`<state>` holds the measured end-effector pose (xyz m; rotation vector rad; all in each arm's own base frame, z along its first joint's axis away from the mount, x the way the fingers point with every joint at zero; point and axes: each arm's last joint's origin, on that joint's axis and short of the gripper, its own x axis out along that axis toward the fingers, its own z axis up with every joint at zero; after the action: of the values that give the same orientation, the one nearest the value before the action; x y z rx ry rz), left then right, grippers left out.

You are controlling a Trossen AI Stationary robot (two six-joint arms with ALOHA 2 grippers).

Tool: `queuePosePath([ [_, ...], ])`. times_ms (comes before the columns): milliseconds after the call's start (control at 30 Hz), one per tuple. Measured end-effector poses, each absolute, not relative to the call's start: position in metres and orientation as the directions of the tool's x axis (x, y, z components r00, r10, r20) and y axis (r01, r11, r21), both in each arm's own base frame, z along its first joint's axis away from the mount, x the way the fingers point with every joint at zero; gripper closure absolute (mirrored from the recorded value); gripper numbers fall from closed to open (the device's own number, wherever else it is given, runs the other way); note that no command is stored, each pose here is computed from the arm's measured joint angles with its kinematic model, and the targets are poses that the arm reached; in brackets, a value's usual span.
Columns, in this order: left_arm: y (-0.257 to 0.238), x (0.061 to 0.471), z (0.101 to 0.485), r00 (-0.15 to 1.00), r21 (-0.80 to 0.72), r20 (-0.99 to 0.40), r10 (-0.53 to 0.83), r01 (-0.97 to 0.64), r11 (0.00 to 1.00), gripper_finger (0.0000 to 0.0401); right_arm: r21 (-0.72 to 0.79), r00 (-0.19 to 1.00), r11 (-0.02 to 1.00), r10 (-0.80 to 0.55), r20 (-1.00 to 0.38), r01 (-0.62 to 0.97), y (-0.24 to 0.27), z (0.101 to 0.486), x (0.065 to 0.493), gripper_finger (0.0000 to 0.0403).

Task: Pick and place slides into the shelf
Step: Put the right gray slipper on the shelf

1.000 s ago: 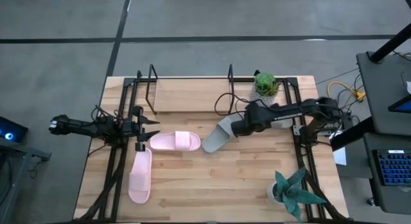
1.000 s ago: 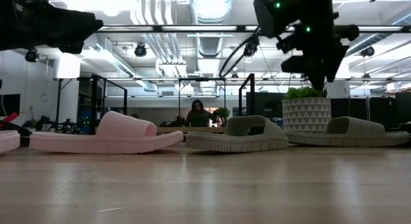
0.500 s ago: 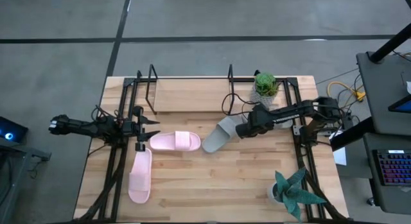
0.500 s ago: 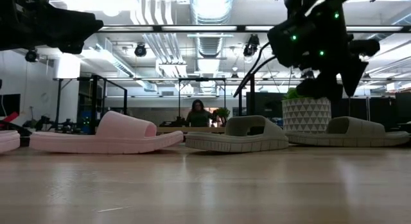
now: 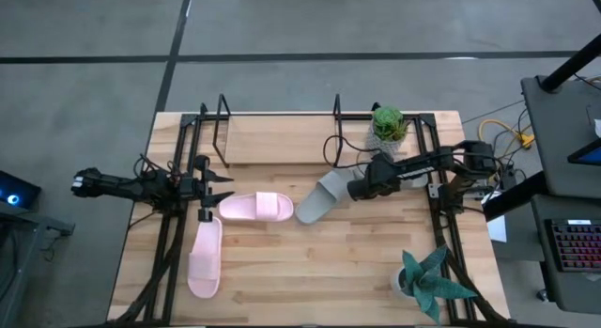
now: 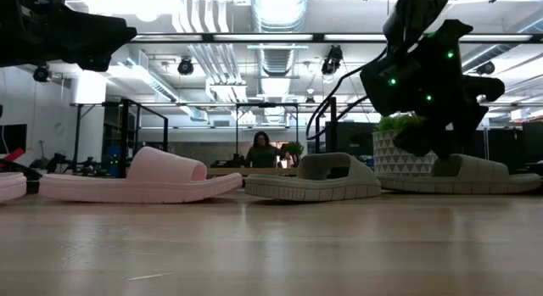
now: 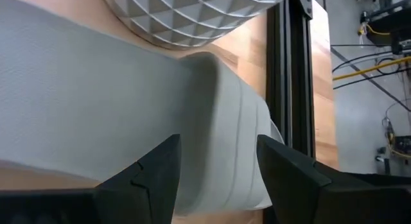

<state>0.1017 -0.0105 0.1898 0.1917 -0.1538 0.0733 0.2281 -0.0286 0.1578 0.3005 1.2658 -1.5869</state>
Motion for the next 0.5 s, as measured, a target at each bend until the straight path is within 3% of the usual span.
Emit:
queuePosePath([
  [500,-0.011,0.102,0.190,0.986,0.185,0.159,0.058,-0.087,0.979,0.0255,-0.588,-0.468,0.058,-0.544,-0.696,0.807,-0.040,0.141,0.214,0.0216],
])
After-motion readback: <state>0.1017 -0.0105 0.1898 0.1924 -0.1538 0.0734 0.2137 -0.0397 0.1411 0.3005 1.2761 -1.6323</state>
